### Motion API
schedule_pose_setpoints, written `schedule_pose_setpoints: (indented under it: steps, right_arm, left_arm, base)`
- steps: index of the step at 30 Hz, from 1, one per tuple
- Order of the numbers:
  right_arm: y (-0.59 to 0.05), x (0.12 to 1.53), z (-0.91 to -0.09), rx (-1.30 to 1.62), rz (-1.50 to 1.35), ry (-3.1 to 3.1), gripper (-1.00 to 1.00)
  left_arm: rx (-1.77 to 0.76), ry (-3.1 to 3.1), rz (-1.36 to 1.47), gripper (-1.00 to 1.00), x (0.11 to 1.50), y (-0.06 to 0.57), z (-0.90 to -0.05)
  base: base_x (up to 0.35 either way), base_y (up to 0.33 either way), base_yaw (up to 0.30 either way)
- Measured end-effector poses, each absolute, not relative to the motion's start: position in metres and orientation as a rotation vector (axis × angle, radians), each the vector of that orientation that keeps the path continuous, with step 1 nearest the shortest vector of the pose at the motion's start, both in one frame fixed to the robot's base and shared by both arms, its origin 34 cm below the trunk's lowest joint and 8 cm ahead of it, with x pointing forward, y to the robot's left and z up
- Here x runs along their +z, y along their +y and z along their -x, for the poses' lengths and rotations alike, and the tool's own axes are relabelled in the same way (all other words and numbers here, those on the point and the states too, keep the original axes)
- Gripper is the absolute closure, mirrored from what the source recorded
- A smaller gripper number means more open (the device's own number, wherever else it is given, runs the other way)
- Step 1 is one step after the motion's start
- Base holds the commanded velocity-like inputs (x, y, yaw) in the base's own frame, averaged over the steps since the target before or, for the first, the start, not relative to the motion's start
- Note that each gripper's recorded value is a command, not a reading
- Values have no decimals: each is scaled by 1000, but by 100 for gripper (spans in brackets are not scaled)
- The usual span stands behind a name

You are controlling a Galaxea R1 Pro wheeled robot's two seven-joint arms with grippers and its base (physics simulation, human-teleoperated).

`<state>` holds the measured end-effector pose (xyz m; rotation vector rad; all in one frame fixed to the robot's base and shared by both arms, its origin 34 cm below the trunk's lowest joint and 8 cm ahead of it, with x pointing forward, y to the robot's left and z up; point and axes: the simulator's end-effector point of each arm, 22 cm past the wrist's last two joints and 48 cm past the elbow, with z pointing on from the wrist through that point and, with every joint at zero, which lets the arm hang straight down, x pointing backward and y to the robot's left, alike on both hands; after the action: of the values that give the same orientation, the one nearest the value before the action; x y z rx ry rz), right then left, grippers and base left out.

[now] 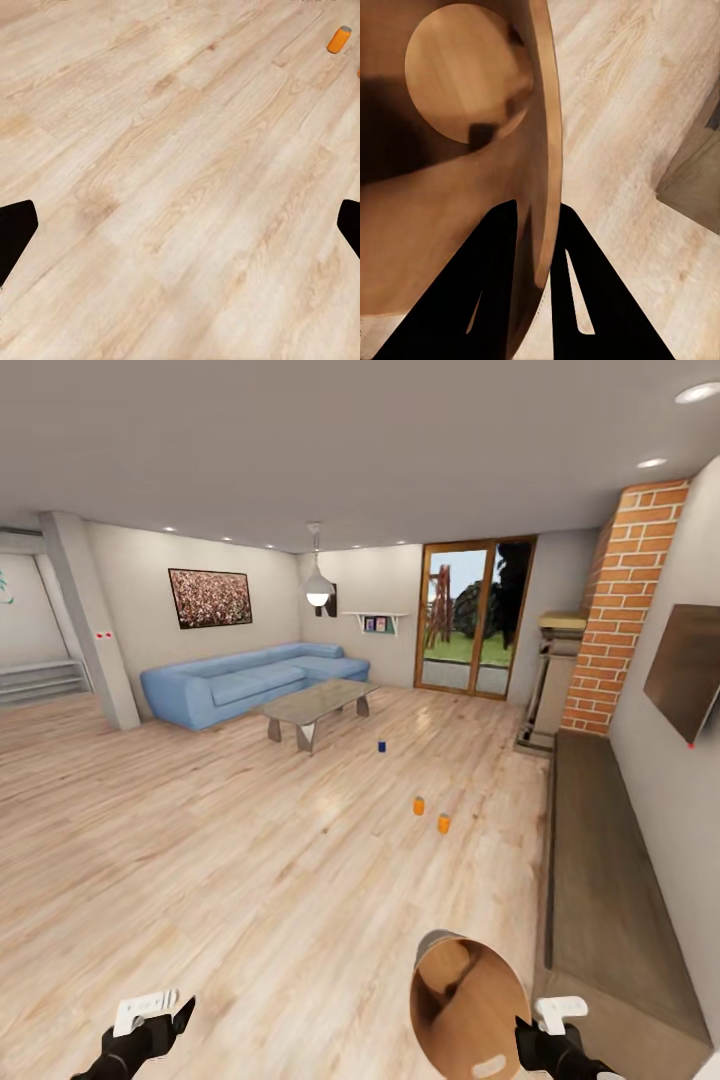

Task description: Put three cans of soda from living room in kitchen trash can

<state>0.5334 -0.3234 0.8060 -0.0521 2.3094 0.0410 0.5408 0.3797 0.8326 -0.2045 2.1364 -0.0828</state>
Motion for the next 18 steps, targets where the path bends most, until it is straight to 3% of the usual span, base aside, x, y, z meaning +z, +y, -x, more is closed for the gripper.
schedule_pose_setpoints:
  steps: [12,18]
  right_arm:
    - [-322,806,-533,43,53,2309,100]
    - [-322,807,-534,44,52,2307,100]
  left_arm:
    - [-84,2139,206,-100,832,380,-540]
    - [-84,2139,205,-100,832,379,-540]
  base:
    - [276,165,-3]
    - [280,164,-108]
